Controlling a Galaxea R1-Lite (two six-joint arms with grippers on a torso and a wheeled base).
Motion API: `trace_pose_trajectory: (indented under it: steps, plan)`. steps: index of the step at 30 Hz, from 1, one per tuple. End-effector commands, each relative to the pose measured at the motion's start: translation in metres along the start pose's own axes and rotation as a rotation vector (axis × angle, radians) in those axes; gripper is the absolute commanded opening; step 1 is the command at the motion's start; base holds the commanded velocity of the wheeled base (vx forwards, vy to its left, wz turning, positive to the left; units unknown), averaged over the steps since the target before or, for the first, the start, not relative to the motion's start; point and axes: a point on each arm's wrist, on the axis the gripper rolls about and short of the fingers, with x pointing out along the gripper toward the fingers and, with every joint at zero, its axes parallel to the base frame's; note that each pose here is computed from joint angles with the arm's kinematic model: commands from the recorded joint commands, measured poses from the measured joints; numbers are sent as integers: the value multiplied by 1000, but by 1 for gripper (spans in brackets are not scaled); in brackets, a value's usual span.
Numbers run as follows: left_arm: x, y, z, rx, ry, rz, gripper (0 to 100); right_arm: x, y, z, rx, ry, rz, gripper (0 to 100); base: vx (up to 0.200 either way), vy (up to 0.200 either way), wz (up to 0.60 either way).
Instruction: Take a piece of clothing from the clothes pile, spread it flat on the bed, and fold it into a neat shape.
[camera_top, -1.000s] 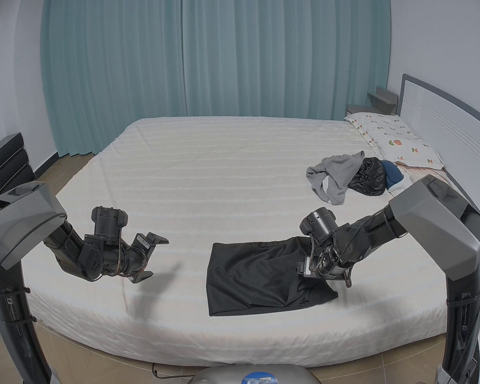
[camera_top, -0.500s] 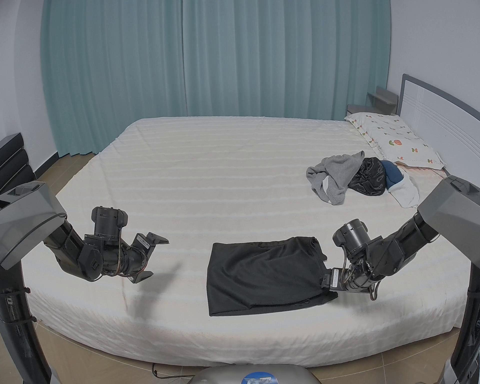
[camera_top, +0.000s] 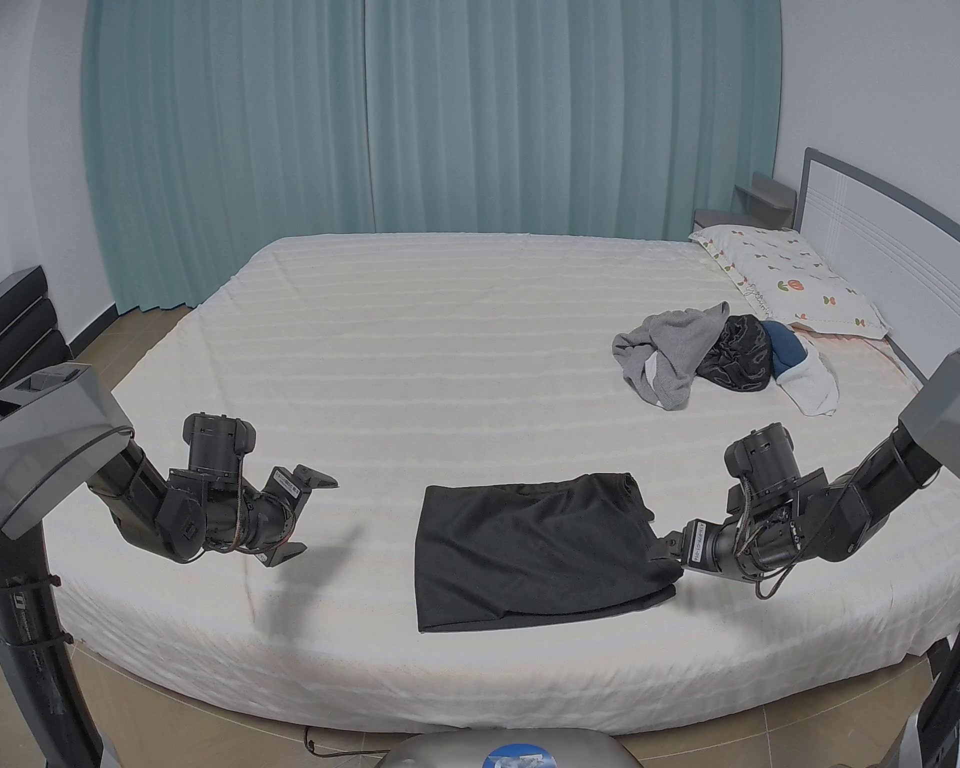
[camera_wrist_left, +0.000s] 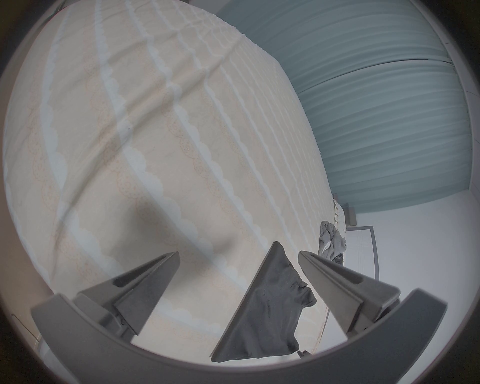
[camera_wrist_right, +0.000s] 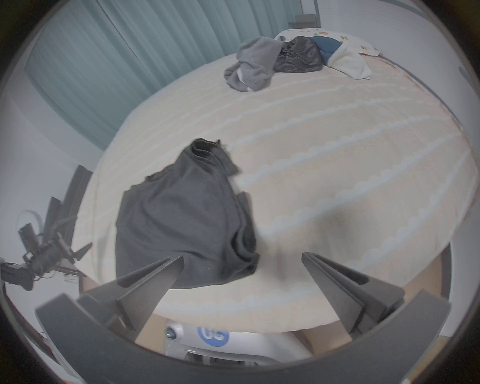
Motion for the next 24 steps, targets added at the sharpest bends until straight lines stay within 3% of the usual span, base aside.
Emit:
trace_pose_trajectory:
  steps: [1,10,11,17,24]
  plan:
    - [0,0,0,0,0,0,100,0,-2,5,30,-12,76,100,0,0,0]
    - [0,-1,1,-7,-1,-3,100,32,-19,12,72,37,215,100,0,0,0]
    - [0,-1,1,-7,-1,-3,100,35,-21,11,74,50,217,0,0,0,0]
    - [0,-1,1,-7,-1,-3,100,46,-35,1,59,98,185,0,0,0,0]
    - [0,-1,1,-6,-1,-3,100,42,-49,-3,66,91,168,0,0,0,0]
